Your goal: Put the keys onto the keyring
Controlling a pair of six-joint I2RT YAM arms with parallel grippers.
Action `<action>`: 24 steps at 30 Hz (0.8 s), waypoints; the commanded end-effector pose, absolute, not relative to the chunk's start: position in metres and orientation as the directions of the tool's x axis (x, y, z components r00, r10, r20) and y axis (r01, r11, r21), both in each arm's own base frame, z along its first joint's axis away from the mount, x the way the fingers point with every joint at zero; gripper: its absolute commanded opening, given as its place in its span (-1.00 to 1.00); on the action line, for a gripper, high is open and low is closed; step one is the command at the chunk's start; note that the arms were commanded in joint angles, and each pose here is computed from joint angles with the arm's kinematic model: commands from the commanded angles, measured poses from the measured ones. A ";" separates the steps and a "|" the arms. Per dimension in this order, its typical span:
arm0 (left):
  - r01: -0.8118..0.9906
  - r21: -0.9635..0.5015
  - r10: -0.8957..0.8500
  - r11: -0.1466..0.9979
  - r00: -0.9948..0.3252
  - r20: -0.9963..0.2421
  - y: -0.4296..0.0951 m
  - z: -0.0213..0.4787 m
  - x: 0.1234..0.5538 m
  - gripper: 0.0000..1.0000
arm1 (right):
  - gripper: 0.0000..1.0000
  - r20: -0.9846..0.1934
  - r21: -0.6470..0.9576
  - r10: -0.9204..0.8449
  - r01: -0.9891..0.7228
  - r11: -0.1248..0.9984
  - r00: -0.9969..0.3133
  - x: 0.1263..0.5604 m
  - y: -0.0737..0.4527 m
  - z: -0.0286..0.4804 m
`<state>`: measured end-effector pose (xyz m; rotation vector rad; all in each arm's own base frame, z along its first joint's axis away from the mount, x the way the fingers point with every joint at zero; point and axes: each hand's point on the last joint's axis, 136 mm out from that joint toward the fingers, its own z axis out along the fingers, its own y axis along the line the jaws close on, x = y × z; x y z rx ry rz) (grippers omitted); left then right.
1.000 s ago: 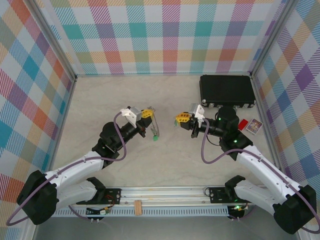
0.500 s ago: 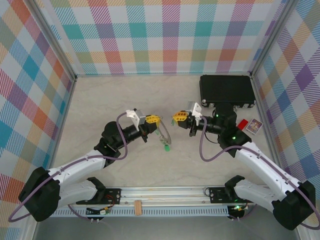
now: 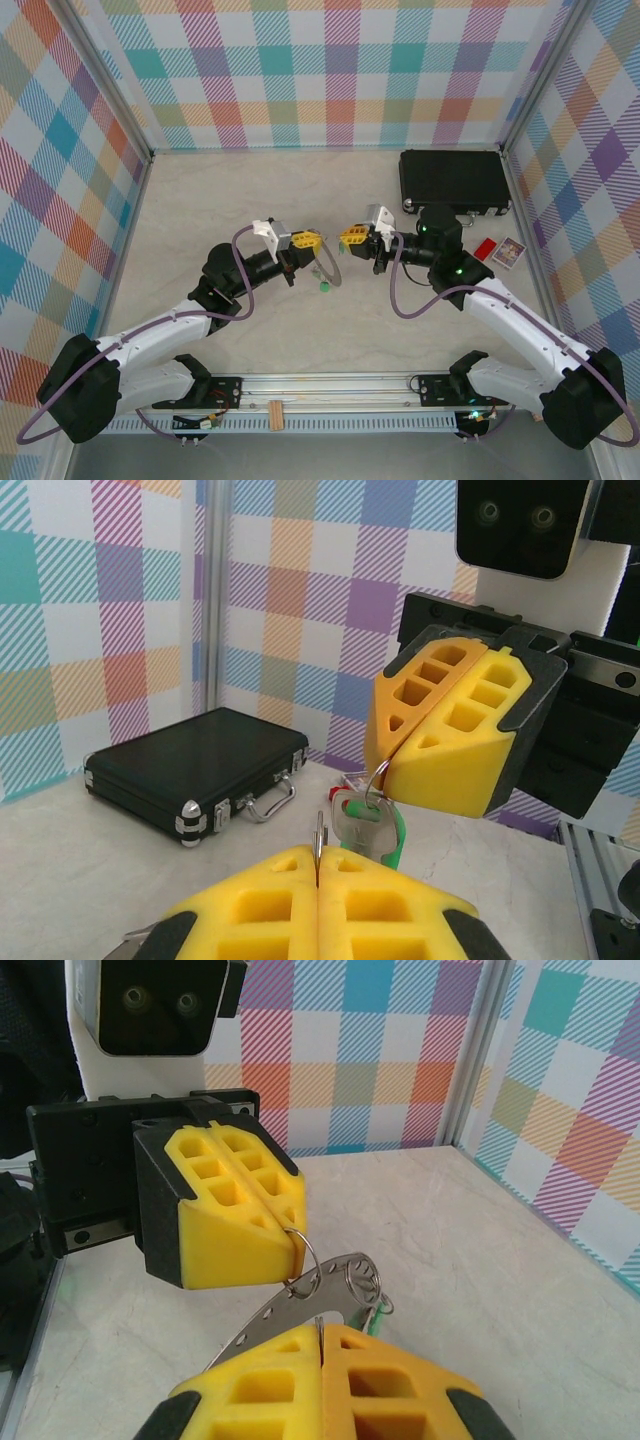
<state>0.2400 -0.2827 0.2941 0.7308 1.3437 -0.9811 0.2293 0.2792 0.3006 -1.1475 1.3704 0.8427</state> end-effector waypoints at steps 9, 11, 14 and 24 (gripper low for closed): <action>0.920 -0.077 -0.220 0.384 0.010 -0.975 -0.287 0.323 0.228 -1.00 | -1.00 -0.979 -0.185 -0.135 -0.951 0.246 0.155 0.228 0.290 0.323; 0.919 -0.077 -0.221 0.386 0.011 -0.975 -0.287 0.323 0.229 -1.00 | -1.00 -0.978 -0.187 -0.137 -0.951 0.245 0.156 0.229 0.291 0.322; 0.920 -0.077 -0.221 0.384 0.011 -0.975 -0.286 0.323 0.228 -1.00 | -1.00 -0.978 -0.189 -0.138 -0.950 0.247 0.159 0.229 0.292 0.322; 0.921 -0.077 -0.222 0.381 0.010 -0.975 -0.287 0.324 0.228 -1.00 | -1.00 -0.976 -0.194 -0.142 -0.952 0.238 0.164 0.229 0.297 0.320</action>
